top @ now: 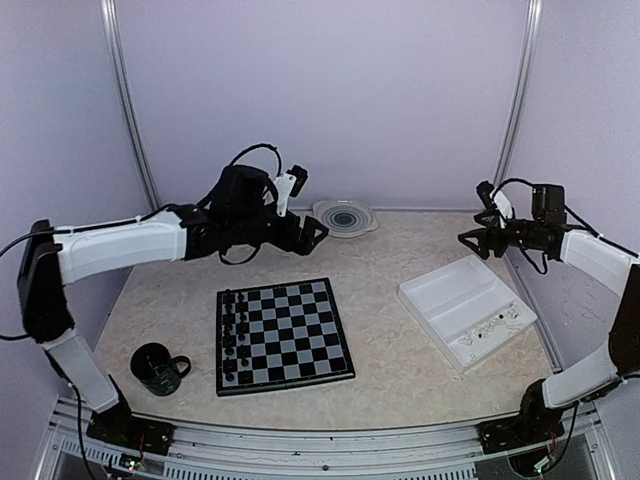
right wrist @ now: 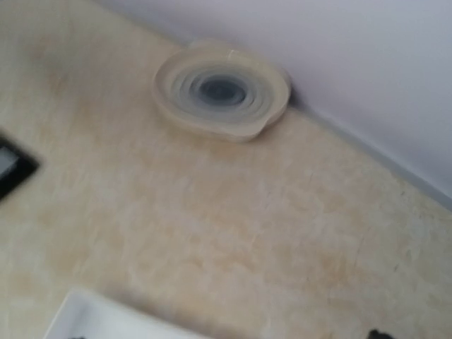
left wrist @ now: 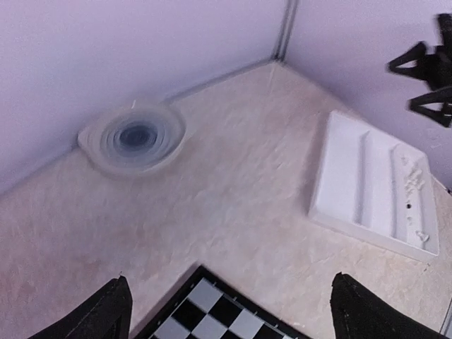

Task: Set up the chess pieces on the board
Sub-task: Position the chessboard at the center of the board, then move the storage box to the center of the board.

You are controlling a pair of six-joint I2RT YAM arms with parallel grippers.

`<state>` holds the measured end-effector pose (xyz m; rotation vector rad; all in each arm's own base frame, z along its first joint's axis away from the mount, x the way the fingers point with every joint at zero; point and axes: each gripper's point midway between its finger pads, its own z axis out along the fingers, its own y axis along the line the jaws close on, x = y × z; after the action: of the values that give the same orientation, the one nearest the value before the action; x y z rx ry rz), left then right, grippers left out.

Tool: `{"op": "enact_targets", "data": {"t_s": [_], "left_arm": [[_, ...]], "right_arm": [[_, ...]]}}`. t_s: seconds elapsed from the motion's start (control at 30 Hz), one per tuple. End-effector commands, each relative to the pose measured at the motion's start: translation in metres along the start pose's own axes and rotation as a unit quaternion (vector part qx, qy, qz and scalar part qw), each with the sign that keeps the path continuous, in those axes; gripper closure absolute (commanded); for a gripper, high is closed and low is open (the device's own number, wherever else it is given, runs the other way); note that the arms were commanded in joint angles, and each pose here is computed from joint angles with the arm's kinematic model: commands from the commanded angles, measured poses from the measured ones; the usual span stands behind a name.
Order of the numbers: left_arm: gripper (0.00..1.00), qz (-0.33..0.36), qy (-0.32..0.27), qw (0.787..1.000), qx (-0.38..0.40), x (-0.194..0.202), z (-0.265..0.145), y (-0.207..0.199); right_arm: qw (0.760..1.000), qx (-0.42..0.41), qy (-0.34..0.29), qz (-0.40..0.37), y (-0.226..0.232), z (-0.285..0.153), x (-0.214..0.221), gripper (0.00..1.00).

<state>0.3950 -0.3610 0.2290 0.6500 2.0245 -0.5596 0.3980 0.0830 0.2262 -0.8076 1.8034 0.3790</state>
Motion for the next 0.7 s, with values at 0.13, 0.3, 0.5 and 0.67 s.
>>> {"op": "enact_targets", "data": {"t_s": [0.13, 0.3, 0.5, 0.67], "left_arm": [[0.01, 0.054, -0.264, 0.962, 0.035, -0.059, -0.118, -0.057], [0.01, 0.049, -0.203, 0.978, 0.010, -0.051, -0.096, -0.055], [0.01, 0.048, -0.178, 0.983, 0.015, -0.043, -0.084, -0.057], [0.01, 0.048, -0.179, 0.983, 0.010, -0.043, -0.084, -0.055]], "right_arm": [[0.962, -0.110, 0.189, -0.161, 0.062, -0.049, 0.086, 0.35], [0.929, -0.122, 0.263, -0.229, 0.071, -0.062, 0.126, 0.45], [0.890, -0.138, 0.321, -0.294, 0.083, -0.058, 0.157, 0.52], [0.868, -0.177, 0.343, -0.313, 0.101, -0.053, 0.175, 0.54]]}}
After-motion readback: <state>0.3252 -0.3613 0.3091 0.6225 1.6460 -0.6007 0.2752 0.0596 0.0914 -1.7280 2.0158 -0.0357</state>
